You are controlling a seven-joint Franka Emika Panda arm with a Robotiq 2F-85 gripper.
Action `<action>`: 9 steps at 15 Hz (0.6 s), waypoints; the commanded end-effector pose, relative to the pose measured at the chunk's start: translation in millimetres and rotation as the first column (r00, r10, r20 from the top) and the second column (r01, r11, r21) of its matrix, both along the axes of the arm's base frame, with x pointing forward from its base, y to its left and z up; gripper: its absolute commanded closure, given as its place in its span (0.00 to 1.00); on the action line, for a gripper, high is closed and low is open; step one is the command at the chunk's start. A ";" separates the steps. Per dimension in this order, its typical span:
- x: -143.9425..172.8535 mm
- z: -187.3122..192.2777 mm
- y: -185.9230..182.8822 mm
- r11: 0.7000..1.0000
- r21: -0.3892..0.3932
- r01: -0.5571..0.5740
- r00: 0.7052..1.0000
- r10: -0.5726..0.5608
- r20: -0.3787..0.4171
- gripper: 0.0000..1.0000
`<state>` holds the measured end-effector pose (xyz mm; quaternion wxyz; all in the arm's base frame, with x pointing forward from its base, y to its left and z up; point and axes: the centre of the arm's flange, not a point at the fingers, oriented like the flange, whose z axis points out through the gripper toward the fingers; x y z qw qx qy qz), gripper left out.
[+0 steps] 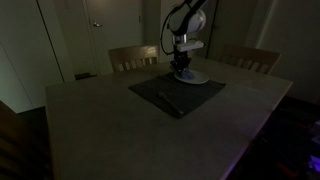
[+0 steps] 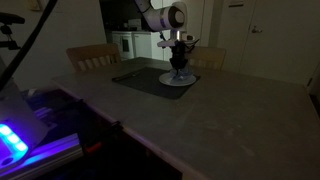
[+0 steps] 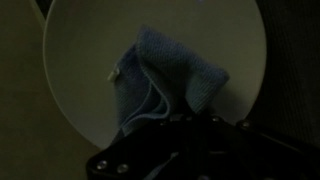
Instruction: Pick up the towel, wipe the plate with it and put the towel back on the table.
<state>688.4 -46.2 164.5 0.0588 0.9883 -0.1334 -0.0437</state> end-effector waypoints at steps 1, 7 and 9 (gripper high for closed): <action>-37.2 3.5 -10.3 0.984 0.177 -0.020 0.997 0.007 0.072 0.98; -62.6 2.1 -20.6 0.912 0.406 -0.056 0.995 0.015 0.102 0.98; -67.9 4.2 -25.3 0.931 0.364 -0.016 0.999 0.004 0.034 0.98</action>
